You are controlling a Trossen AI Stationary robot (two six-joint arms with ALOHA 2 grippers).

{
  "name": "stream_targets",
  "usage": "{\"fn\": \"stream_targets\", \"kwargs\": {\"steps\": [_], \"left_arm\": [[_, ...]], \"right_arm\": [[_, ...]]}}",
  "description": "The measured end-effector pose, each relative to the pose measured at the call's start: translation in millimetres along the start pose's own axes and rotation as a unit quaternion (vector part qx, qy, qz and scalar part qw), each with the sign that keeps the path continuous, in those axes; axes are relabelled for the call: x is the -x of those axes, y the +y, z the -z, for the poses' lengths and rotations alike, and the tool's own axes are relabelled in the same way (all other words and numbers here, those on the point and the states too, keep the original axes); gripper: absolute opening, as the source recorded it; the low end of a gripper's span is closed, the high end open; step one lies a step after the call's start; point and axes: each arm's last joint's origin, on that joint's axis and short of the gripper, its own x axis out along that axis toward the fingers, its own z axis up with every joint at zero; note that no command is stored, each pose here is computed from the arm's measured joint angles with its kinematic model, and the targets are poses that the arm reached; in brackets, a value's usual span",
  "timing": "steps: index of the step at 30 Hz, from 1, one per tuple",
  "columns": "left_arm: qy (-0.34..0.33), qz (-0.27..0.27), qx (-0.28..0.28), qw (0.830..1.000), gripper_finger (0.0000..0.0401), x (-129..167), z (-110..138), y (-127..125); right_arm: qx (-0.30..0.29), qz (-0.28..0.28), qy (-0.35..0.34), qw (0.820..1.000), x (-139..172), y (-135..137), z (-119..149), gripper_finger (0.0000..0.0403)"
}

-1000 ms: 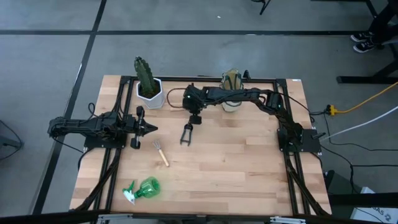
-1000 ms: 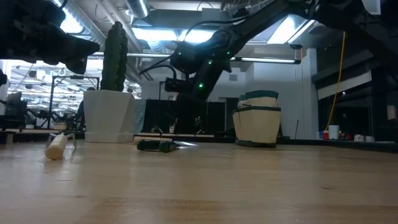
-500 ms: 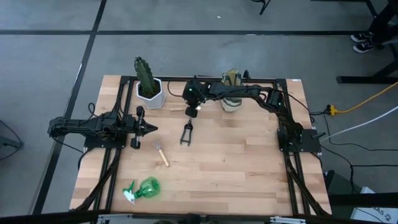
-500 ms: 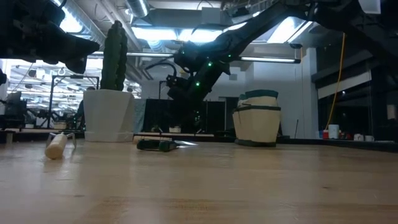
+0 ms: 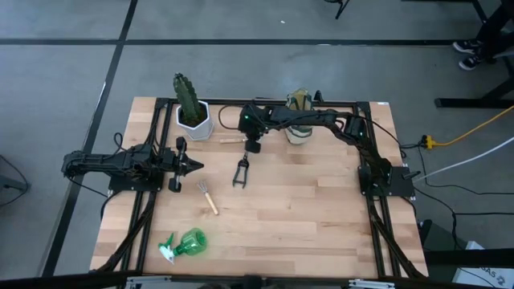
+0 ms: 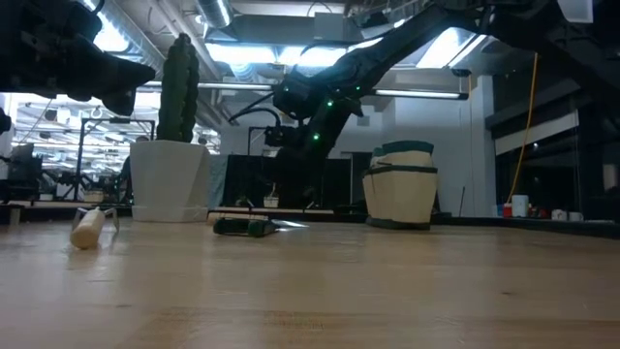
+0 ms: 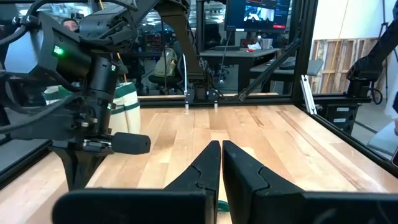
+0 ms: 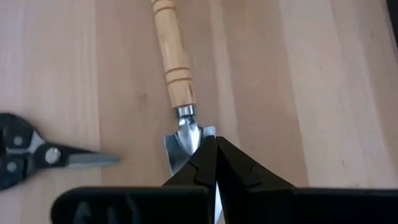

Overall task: Pick & Place Garden tools in Gardening bag
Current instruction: Put the trowel into the gardening bag

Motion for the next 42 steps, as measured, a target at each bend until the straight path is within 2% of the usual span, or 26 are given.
{"fn": "stream_targets", "kwargs": {"steps": [4, 9, 16, 23, 42], "left_arm": [[0.0, 0.0, 0.0, 1.0, 0.0012, 0.0, -0.1, 0.0], [0.0, 0.0, 0.0, 1.0, 0.0011, 0.0, -0.1, 0.0], [0.0, 0.0, 0.0, 1.0, 0.0013, 0.0, 0.0, 0.0], [0.0, 0.0, 0.0, 1.0, 0.0011, 0.0, -0.1, 0.0], [0.0, 0.0, 0.0, 1.0, 0.001, 0.0, -0.1, 0.0]], "right_arm": [[0.048, 0.021, 0.014, 0.999, 0.1, -1.4, 1.8, 0.0008], [0.084, 0.014, 0.028, 0.996, 0.1, -0.9, 4.5, 0.0008], [0.089, 0.001, 0.049, 0.995, -0.8, 6.8, 7.5, 0.0008], [0.097, 0.013, 0.059, 0.993, -4.7, 13.3, 7.9, 0.0008], [0.067, 0.027, 0.069, 0.995, -4.5, 13.7, 9.2, 0.0008]]}}
